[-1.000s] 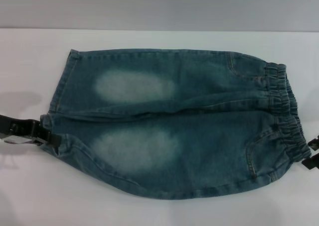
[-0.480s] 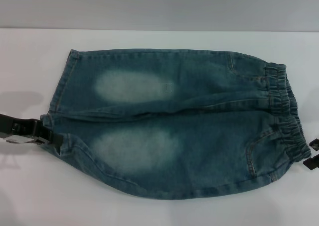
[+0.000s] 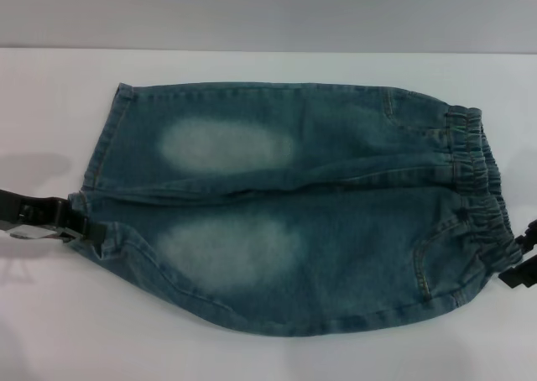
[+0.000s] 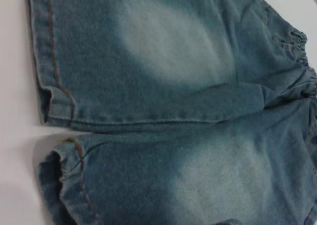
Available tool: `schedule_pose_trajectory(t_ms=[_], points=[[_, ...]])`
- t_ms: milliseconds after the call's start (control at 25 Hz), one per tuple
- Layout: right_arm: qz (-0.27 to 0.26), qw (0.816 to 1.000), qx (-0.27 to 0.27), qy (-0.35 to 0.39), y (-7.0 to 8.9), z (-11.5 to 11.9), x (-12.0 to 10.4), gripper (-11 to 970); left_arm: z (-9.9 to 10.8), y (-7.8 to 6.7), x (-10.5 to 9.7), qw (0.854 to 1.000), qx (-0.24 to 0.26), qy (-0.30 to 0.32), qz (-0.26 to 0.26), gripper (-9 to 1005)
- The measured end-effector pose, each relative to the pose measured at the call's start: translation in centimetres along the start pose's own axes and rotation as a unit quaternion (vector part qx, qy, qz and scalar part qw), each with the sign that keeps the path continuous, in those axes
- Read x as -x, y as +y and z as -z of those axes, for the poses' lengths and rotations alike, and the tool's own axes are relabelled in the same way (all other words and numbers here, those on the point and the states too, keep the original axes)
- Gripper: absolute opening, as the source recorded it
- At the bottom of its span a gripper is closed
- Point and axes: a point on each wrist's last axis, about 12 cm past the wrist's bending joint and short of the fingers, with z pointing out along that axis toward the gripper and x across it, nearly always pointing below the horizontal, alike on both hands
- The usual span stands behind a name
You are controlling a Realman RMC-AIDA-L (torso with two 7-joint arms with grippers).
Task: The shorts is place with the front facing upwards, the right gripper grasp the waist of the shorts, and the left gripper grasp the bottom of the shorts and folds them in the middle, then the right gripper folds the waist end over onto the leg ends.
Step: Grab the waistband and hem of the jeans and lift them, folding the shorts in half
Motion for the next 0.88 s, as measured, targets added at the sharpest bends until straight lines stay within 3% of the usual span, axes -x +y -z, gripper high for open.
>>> schedule_pose_trajectory(t_ms=[640, 880], points=[[0.030, 0.999, 0.001, -0.026, 0.63, 0.01, 0.92, 535, -0.01, 0.02, -0.12, 1.000, -0.002, 0.002, 0.000, 2], [0.035, 0.999, 0.004, -0.021, 0.75, -0.20, 0.87, 311, 0.06, -0.04, -0.05, 1.000, -0.005, -0.001, 0.001, 2]])
